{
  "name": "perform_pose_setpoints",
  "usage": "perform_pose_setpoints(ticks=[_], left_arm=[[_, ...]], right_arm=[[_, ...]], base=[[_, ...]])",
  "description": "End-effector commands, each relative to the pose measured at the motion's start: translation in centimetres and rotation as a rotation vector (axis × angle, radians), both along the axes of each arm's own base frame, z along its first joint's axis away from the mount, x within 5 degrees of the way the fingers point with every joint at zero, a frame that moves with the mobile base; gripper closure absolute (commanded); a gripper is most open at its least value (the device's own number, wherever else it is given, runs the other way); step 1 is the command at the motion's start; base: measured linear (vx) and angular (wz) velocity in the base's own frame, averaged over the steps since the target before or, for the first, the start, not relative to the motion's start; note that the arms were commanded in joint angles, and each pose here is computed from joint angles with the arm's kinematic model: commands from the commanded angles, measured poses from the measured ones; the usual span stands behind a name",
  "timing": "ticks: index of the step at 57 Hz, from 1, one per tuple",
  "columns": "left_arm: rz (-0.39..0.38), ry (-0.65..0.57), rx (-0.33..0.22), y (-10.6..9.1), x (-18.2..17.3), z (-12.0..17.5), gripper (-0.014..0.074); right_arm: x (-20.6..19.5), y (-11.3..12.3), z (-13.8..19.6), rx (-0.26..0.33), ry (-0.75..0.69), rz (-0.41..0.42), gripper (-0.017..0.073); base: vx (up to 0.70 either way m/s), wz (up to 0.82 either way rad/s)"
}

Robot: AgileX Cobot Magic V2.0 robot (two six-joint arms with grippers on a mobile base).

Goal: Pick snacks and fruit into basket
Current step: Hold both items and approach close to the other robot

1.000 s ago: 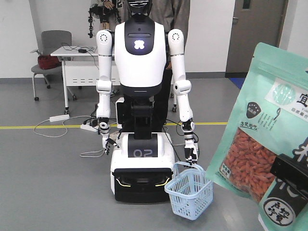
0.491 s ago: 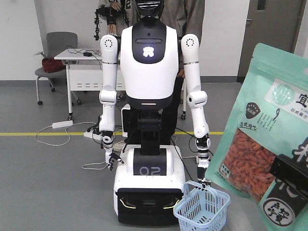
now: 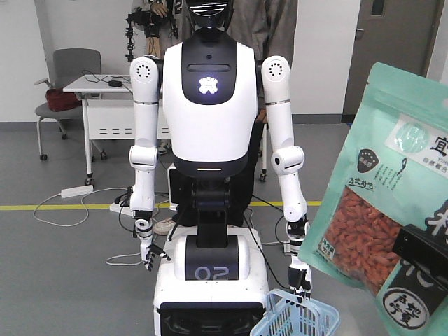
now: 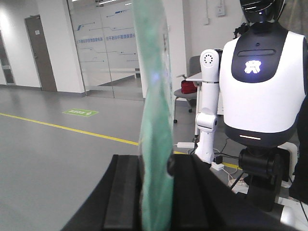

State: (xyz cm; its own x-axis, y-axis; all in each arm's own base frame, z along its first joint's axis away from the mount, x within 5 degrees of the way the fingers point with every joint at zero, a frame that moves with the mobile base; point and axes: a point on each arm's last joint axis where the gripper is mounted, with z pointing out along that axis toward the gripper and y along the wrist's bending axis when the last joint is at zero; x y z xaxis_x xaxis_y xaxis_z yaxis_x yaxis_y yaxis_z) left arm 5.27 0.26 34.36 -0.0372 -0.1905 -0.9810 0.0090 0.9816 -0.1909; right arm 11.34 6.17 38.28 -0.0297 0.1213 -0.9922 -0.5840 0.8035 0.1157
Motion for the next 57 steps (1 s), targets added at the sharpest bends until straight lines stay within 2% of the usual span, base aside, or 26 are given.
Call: perform_pose_setpoints(ticks=[1, 57], left_arm=[[-0.024, -0.124, 0.004, -0.18, -0.17, 2.00, 0.0591], [-0.024, -0.124, 0.004, -0.18, -0.17, 2.00, 0.0591]], right_arm=[[-0.04, -0.33, 1.09, 0.010, -0.037, -0.035, 0.0568], [-0.04, -0.33, 1.09, 0.010, -0.037, -0.035, 0.0568]], base=[[0.26, -0.05], [0.17, 0.02]])
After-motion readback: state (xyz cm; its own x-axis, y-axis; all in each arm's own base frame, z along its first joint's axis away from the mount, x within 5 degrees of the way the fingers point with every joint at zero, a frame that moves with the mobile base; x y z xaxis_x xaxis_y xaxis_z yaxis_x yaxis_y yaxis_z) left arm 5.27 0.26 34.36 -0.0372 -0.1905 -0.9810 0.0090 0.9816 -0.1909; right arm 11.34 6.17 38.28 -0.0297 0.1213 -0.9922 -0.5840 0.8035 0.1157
